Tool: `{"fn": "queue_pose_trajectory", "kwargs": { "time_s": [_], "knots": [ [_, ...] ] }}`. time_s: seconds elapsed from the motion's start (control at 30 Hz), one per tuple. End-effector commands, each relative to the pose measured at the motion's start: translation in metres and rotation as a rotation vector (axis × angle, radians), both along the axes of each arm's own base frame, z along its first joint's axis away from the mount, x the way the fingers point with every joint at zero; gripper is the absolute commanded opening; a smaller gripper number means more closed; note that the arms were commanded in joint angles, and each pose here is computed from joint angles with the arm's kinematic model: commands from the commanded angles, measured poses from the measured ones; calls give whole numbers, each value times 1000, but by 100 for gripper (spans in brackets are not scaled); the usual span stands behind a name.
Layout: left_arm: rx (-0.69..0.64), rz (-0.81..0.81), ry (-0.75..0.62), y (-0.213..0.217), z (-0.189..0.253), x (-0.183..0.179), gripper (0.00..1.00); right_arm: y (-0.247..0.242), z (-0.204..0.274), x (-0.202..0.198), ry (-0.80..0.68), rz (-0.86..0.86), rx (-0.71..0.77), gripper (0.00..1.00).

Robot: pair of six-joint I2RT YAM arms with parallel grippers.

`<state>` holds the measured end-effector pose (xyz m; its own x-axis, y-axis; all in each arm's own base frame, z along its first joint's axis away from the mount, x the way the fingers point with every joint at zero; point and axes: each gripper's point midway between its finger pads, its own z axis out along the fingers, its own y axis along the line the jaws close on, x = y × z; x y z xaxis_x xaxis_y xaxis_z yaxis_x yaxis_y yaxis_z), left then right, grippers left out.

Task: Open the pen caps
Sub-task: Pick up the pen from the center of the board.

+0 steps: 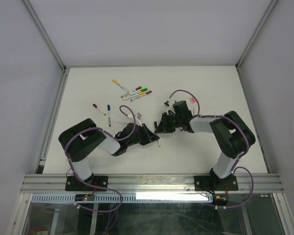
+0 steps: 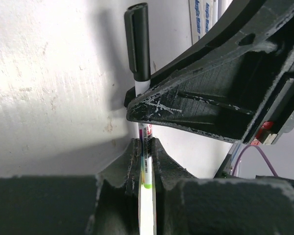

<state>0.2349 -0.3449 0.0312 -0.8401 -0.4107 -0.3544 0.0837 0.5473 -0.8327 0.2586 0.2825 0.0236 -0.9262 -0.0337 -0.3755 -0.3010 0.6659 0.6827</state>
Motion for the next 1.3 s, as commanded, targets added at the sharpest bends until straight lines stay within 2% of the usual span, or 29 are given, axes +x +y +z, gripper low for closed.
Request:
{"fn": "queue_pose_trajectory", "kwargs": {
  "time_s": [0.0,0.1,0.23,0.3,0.43,0.5,0.67,0.8,1.0,1.17,1.27],
  "knots": [
    [-45,29,-99,3,16,15,2,-8,-19,-18,46,51,-87,6],
    [-100,-36,-190,5,37,4,15,-6,-9,-12,6,81,-71,0],
    [-159,-121,-348,15,80,-18,45,-6,17,1,-81,115,-24,0],
    [-163,-150,-431,22,98,-26,57,-9,32,5,-124,152,0,0],
    [-206,-161,-619,37,152,-38,80,-16,76,1,-235,319,136,0],
    [-235,-141,-709,45,179,-41,97,-21,101,-9,-284,413,243,0],
    [-371,12,-835,69,248,-36,99,-37,162,-31,-413,567,429,0],
    [-455,-9,-870,56,291,-33,99,-48,193,-43,-510,606,494,0],
    [-450,-44,-837,23,292,-14,98,-57,218,-54,-593,628,547,0],
    [-429,-41,-829,-6,285,-6,86,-61,225,-56,-614,627,552,0],
    [-408,-40,-828,-21,279,-6,83,-61,225,-56,-613,624,552,0]
  ]
}}
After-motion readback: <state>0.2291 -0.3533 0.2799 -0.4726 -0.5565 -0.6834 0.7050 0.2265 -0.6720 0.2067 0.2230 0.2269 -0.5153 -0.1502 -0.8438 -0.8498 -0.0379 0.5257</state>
